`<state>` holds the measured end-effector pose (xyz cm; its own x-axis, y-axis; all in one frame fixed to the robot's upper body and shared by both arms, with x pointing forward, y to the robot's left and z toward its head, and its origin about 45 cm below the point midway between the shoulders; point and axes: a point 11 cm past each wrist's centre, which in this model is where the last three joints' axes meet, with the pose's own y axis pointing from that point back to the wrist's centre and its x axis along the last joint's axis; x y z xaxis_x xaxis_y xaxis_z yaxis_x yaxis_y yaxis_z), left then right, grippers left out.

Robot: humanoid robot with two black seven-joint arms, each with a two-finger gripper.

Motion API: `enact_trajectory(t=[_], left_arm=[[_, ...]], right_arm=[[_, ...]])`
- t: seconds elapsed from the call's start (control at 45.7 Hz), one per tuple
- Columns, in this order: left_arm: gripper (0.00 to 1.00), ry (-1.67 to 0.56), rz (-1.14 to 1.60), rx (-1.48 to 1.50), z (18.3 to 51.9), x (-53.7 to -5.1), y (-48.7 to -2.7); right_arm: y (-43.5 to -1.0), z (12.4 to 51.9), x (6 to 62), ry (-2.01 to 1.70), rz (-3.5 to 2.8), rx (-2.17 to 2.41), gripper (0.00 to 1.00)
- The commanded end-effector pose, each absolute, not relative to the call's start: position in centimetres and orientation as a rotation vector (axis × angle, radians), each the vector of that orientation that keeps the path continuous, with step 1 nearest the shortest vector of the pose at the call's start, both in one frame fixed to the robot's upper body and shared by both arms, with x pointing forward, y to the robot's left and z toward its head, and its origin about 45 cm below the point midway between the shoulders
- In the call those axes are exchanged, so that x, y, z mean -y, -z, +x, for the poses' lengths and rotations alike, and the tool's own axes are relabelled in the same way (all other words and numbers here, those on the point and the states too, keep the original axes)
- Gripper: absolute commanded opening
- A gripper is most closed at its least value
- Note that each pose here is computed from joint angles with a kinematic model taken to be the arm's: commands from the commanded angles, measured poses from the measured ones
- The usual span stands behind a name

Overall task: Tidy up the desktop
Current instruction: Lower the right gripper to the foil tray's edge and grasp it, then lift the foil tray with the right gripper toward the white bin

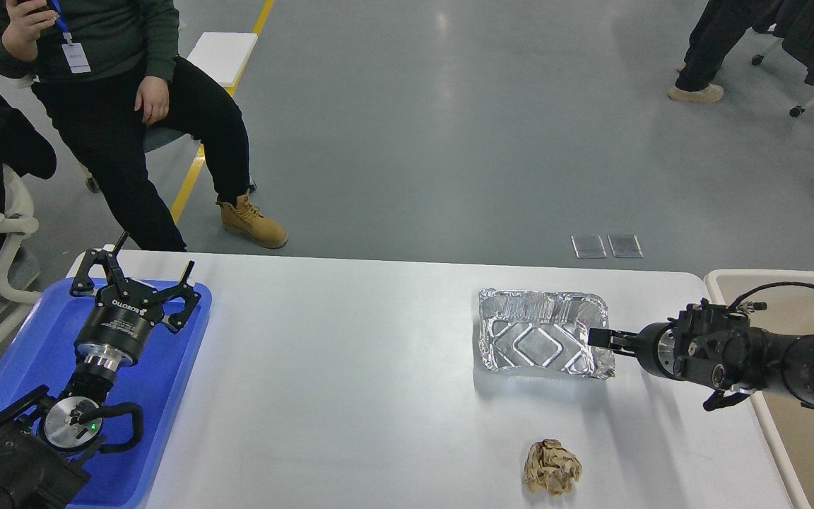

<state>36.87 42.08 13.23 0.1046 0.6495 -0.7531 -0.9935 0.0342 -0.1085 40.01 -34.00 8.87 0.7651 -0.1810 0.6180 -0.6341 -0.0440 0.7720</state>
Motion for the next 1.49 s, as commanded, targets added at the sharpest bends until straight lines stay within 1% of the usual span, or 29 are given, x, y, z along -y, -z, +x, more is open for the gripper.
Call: enact_trajectory(t=[0.0, 0.088, 0.219, 0.372, 0.394, 0.701, 0.876, 1.073, 1.336, 1.467], left_arm=[[0.99, -1.385, -0.732, -0.597, 36.9, -42.1, -13.3], [0.99, -1.386, -0.732, -0.598, 36.9, -42.0, -13.2], [0.99, -1.386, -0.732, -0.597, 36.9, -42.1, -13.2], [0.99, -1.383, -0.734, -0.6, 36.9, -41.9, -13.2], [0.99, -1.384, -0.735, -0.599, 36.9, -41.9, -13.2], [0.99, -1.387, -0.733, -0.596, 36.9, -42.1, -13.2], [0.99, -1.386, -0.732, -0.598, 36.9, -42.0, -13.2], [0.99, -1.386, -0.732, -0.598, 36.9, -42.0, -13.2], [0.99, -1.386, -0.732, -0.598, 36.9, -42.0, -13.2], [0.99, -1.386, -0.732, -0.598, 36.9, -42.0, -13.2]], right_arm=[[-7.7, 39.3, 33.5, -0.451, 1.61, 0.626, 0.89], [-7.5, 39.1, 33.2, -0.489, 1.612, 0.593, 0.79], [-7.0, 38.7, 32.8, -0.503, 1.629, 0.566, 0.52], [-6.5, 38.3, 32.4, -0.537, 1.624, 0.502, 0.04], [-6.4, 38.2, 32.5, -0.538, 1.623, 0.494, 0.0], [-7.0, 38.5, 32.1, -0.563, 1.661, 0.482, 0.0], [-9.1, 39.8, 32.3, -0.58, 1.664, 0.494, 0.0], [-13.6, 40.8, 32.9, -0.583, 1.681, 0.517, 0.0], [-19.8, 39.5, 34.3, -0.574, 1.659, 0.455, 0.0], [-22.9, 38.5, 33.4, -0.579, 1.678, 0.403, 0.0]])
